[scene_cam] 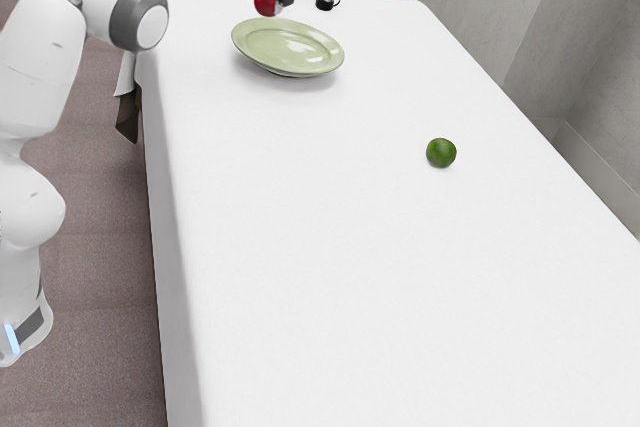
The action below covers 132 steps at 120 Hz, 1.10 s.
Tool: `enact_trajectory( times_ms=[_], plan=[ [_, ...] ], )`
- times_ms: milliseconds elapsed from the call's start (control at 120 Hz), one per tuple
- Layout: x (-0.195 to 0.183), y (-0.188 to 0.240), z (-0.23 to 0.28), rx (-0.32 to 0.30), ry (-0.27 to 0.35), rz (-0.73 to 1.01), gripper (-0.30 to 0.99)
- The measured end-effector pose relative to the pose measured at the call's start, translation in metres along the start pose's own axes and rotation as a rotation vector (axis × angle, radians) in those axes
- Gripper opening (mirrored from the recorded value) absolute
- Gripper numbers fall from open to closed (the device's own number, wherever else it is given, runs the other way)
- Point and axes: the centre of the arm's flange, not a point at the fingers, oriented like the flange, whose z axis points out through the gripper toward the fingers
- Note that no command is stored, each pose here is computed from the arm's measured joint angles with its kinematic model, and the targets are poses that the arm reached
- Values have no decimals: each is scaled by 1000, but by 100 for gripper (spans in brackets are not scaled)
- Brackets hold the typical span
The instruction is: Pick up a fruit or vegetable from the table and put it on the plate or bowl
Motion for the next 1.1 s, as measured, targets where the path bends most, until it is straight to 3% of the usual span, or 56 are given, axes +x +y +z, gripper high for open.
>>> enact_trajectory(
  times_ms=[242,550,767,908,1100],
  plan=[
    [-5,-28,43,4,-39,-38,32],
    [5,-33,60,29,28,-42,33],
    [15,-37,66,52,109,-48,33],
    [19,-36,64,54,147,-44,55],
    [21,-36,62,57,171,-34,66]
  ],
)
